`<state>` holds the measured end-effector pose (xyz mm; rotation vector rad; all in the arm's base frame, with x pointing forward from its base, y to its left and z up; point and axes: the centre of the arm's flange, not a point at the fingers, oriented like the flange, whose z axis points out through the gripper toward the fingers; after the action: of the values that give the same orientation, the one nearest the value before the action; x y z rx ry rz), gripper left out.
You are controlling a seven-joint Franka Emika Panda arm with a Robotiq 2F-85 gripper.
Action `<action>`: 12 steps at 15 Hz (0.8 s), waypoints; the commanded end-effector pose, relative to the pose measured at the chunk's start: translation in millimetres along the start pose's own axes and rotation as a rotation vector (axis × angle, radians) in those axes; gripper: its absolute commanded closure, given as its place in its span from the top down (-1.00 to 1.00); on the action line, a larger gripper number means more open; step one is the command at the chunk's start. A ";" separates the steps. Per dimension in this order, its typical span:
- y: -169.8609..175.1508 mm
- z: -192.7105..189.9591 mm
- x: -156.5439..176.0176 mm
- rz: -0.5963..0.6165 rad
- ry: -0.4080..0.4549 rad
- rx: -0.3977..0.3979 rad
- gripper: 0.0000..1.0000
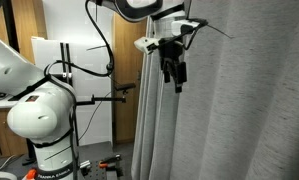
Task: Slide the curtain to the left
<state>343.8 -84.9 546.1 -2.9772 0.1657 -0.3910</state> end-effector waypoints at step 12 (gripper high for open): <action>101.3 -23.7 69.8 0.135 0.314 -0.178 1.00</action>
<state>380.0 -177.4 564.7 -3.0118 0.4311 -0.7503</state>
